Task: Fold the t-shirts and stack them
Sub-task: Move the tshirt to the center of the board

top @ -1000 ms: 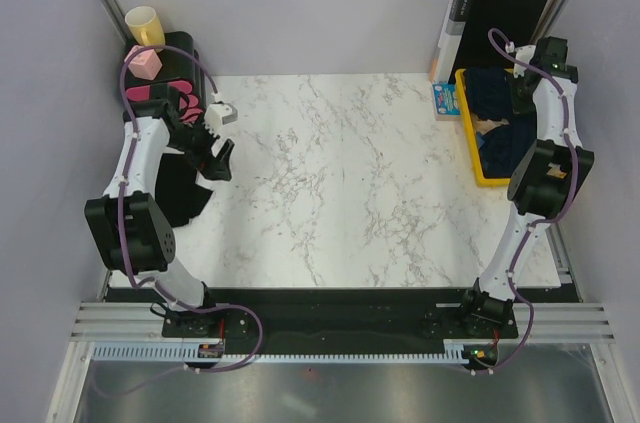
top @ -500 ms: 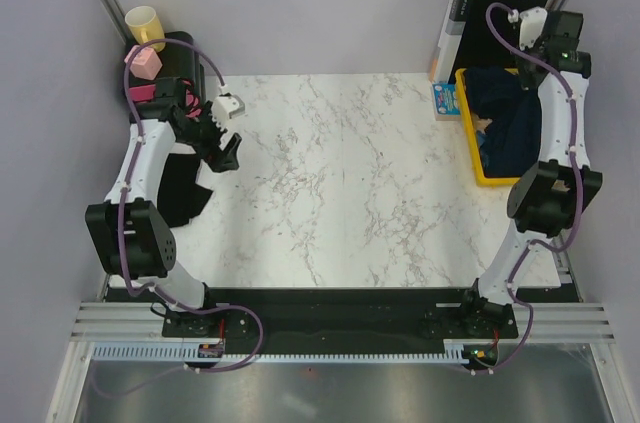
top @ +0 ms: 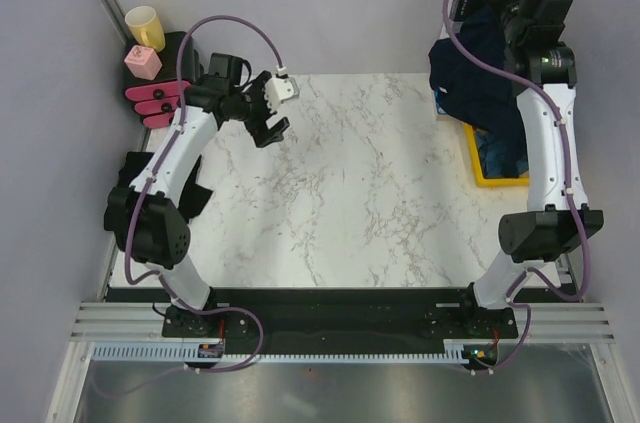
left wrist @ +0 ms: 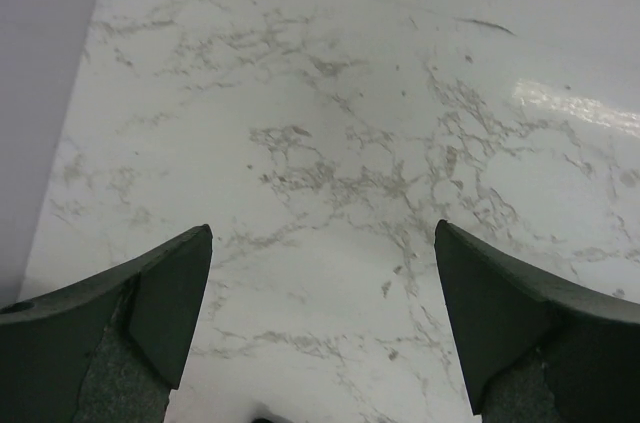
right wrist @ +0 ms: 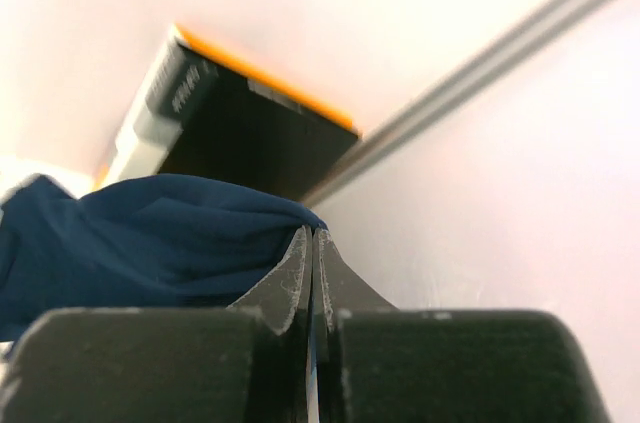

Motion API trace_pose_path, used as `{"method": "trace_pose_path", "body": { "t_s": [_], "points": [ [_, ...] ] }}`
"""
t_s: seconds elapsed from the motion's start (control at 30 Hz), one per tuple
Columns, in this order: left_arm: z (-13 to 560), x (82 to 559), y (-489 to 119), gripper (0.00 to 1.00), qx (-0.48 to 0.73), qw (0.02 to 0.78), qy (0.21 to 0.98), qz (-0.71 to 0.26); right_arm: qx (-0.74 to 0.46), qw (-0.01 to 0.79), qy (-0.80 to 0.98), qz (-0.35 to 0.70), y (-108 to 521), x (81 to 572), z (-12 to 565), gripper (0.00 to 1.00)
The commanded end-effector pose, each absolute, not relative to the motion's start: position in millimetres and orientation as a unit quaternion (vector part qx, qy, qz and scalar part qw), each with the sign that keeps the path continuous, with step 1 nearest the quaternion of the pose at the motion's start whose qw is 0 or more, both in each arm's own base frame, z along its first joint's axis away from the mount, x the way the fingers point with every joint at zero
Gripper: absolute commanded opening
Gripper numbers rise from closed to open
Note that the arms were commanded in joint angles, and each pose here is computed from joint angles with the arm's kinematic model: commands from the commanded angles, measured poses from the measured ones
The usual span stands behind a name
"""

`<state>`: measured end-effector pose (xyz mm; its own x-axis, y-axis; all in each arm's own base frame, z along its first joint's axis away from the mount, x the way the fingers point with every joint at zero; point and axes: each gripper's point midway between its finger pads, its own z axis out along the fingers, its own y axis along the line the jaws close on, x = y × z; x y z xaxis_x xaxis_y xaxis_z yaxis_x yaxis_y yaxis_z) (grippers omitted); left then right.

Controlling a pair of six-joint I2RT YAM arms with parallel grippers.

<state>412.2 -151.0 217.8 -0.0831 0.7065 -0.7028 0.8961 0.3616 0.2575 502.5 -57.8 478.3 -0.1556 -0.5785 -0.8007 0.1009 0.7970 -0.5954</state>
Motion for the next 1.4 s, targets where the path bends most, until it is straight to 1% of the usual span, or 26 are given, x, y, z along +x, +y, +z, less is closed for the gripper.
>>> {"method": "trace_pose_path", "body": {
  "t_s": [0.0,0.07,0.1,0.17,0.23,0.33,0.4,0.5,0.53,0.57,0.7,0.73,0.8,0.83,0.93,1.03,1.17,1.37],
  "points": [
    [244.7,461.5,-179.8,1.0,0.553,0.452,0.693,-0.097,-0.171,0.732,0.583,-0.31,-19.2,477.2,585.1,0.0],
    [252.6,474.7,-191.7,1.0,0.549,0.466,0.689,-0.09,-0.189,0.75,0.556,-0.304,-0.3,473.1,600.1,0.0],
    [243.3,480.7,-196.6,1.0,0.545,0.46,0.695,-0.094,-0.196,0.77,0.526,-0.304,14.8,465.8,617.4,0.0],
    [247.0,487.8,-210.3,1.0,0.548,0.469,0.686,-0.093,-0.224,0.795,0.489,-0.281,43.0,458.3,633.3,0.0],
    [239.4,493.6,-222.5,0.99,0.552,0.467,0.684,-0.093,-0.222,0.818,0.448,-0.283,58.2,446.2,658.6,0.0],
    [230.5,502.4,-236.0,1.0,0.554,0.47,0.682,-0.087,-0.227,0.84,0.414,-0.266,84.5,436.2,679.3,0.0],
    [230.9,509.4,-240.6,1.0,0.55,0.48,0.679,-0.079,-0.24,0.846,0.4,-0.259,101.0,433.0,683.3,0.0],
    [234.2,528.1,-240.4,1.0,0.52,0.504,0.688,-0.052,-0.276,0.848,0.382,-0.242,120.5,426.8,680.1,0.0],
    [236.6,533.8,-237.3,1.0,0.508,0.512,0.692,-0.04,-0.29,0.845,0.389,-0.225,129.0,432.2,667.5,0.0],
    [235.3,539.7,-234.9,1.0,0.497,0.516,0.697,-0.029,-0.295,0.855,0.37,-0.214,134.8,422.8,674.3,0.0],
    [242.5,570.4,-203.6,0.99,0.417,0.549,0.721,0.064,-0.349,0.842,0.374,-0.173,161.5,424.0,645.8,0.0],
    [250.9,577.7,-198.5,1.0,0.402,0.567,0.715,0.078,-0.369,0.827,0.389,-0.168,168.1,433.6,621.2,0.0],
    [253.9,574.9,-191.7,1.0,0.393,0.573,0.715,0.079,-0.39,0.815,0.391,-0.174,170.3,431.1,606.0,0.0],
    [257.1,574.5,-188.6,1.0,0.39,0.579,0.711,0.078,-0.404,0.801,0.406,-0.173,172.7,439.0,583.4,0.0],
    [254.2,553.7,-199.3,1.0,0.426,0.58,0.694,0.035,-0.415,0.788,0.417,-0.178,172.4,442.5,565.8,0.0],
    [242.7,530.7,-217.4,1.0,0.472,0.569,0.674,-0.021,-0.42,0.784,0.419,-0.182,173.6,447.1,561.2,0.0],
    [226.4,502.1,-243.7,0.99,0.509,0.529,0.668,-0.121,-0.425,0.778,0.421,-0.192,174.6,456.3,556.3,0.0],
    [216.8,474.1,-274.4,0.99,0.546,0.487,0.642,-0.23,-0.436,0.772,0.418,-0.198,178.9,460.4,550.0,0.0]
  ]
}}
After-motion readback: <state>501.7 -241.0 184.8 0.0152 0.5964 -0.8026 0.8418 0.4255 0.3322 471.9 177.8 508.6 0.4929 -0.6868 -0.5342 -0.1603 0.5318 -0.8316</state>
